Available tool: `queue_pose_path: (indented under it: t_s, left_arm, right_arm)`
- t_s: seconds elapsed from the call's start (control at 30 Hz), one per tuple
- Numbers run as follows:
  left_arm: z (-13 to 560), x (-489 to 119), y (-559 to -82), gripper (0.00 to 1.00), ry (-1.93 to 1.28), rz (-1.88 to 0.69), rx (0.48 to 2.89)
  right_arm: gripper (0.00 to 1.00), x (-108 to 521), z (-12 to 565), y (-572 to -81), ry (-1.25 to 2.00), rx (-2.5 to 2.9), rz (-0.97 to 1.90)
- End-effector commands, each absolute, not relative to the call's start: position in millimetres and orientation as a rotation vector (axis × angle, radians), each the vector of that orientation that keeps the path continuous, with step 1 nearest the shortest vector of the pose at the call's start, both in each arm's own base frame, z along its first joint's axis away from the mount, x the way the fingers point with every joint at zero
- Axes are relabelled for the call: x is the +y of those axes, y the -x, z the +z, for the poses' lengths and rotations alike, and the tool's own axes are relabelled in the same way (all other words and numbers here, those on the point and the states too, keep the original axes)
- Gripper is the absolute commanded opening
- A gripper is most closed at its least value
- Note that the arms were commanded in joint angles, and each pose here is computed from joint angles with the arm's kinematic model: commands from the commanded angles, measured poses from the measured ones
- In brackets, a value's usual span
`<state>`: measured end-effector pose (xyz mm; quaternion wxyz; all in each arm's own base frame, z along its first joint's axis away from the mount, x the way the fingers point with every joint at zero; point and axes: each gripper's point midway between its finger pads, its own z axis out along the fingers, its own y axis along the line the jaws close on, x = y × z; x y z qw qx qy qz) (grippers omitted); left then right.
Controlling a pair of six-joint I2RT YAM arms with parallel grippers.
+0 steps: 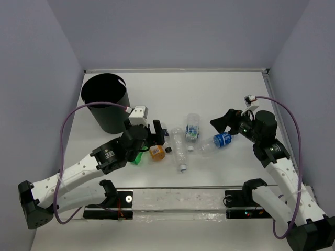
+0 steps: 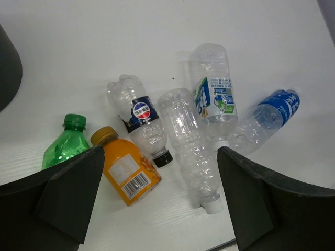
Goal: Put the plastic bottles in the bin
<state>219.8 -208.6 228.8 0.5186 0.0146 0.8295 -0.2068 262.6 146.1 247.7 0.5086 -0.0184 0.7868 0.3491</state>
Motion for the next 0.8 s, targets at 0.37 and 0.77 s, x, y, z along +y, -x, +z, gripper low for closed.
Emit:
queue_pose_path:
  t_s: [0.37, 0.77]
  left_arm:
    - [163.4, -158.2, -206.5, 0.99, 0.141, -0.258, 2.289]
    - [109.7, -129.5, -239.3, 0.99, 0.181, -0.033, 2.455]
  right_arm:
    - [0.89, 145.9, 253.0, -267.3, 0.066, 1.814, 0.803]
    - [0.88, 153.1, 248.7, -264.4, 0.105, 1.808, 0.835]
